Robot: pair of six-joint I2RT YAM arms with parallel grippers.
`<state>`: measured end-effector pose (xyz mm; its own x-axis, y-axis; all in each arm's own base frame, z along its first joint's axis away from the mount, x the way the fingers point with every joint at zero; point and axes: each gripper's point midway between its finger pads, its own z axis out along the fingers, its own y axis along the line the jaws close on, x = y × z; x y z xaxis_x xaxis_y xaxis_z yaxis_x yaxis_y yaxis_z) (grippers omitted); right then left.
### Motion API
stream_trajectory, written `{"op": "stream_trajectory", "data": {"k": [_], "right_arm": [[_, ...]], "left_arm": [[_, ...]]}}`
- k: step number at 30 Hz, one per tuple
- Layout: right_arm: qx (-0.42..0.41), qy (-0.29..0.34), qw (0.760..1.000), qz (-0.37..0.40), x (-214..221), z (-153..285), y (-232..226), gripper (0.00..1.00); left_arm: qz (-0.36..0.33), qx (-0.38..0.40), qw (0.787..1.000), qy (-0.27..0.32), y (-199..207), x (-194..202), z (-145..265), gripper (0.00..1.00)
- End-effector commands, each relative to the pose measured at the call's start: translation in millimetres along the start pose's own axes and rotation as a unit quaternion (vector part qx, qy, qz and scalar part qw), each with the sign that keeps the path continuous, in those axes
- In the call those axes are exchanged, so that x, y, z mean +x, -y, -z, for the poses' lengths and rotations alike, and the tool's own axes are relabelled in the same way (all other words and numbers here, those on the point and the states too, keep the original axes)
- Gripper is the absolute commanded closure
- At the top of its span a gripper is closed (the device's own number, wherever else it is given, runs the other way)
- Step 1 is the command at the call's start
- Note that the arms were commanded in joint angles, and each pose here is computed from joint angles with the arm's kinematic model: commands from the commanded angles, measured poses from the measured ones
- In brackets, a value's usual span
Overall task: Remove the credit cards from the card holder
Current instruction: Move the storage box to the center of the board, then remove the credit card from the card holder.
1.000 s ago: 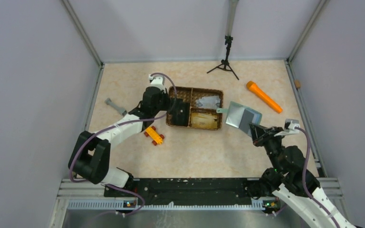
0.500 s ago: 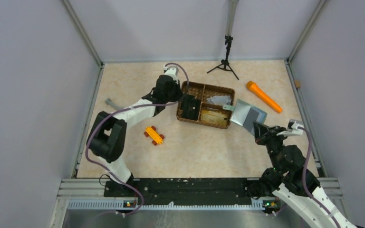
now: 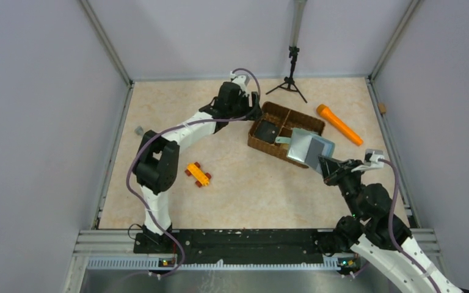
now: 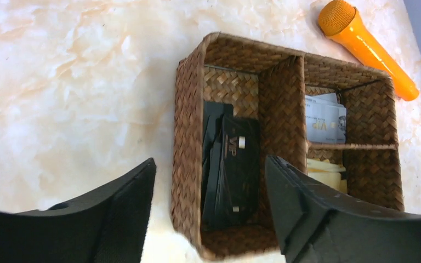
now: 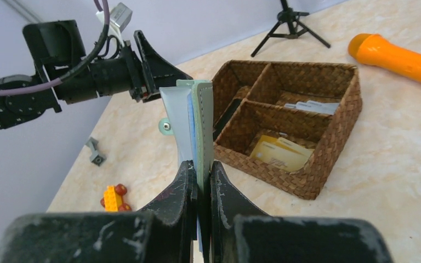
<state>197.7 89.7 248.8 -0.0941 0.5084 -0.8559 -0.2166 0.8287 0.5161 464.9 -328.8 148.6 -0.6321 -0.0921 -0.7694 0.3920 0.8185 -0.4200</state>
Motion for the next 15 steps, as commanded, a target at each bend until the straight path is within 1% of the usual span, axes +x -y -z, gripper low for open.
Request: {"op": "stream_trajectory", "data": {"k": [1, 4, 7, 9, 10, 11, 12, 15], "right_arm": [[-0.070, -0.003, 0.997, -0.028, -9.8, -2.9, -35.9, 1.00], [-0.111, -0.030, 0.992, -0.043, 5.7, -8.0, -53.5, 1.00], [-0.165, -0.070, 0.982, -0.056, 28.0, -12.0, -75.8, 1.00], [-0.195, -0.086, 0.974, -0.074, 36.4, -14.1, -89.5, 1.00], [-0.204, -0.094, 0.971, -0.084, 41.1, -15.1, -94.1, 1.00], [-0.210, -0.104, 0.968, -0.090, 47.2, -16.9, -97.0, 1.00], [-0.215, -0.111, 0.965, -0.097, 51.8, -18.9, -99.9, 1.00], [-0.246, -0.136, 0.953, -0.116, 66.4, -19.0, -111.7, 1.00]], "left_arm": [[-0.024, -0.017, 0.998, 0.061, 11.7, -43.1, 67.0, 0.20], [-0.029, -0.011, 0.998, 0.053, 16.8, -35.9, 105.3, 0.11], [-0.012, 0.038, 0.999, 0.033, 32.8, -12.1, 140.7, 0.02], [0.003, 0.079, 0.996, 0.042, 43.2, 0.5, 164.5, 0.01], [0.006, 0.113, 0.992, 0.050, 51.5, 6.7, 175.0, 0.01], [0.010, 0.146, 0.986, 0.075, 60.3, 6.4, 186.5, 0.01], [0.023, 0.164, 0.983, 0.075, 59.1, 22.6, 192.3, 0.01], [0.048, 0.219, 0.969, 0.105, 64.5, 31.2, 215.3, 0.01]]}}
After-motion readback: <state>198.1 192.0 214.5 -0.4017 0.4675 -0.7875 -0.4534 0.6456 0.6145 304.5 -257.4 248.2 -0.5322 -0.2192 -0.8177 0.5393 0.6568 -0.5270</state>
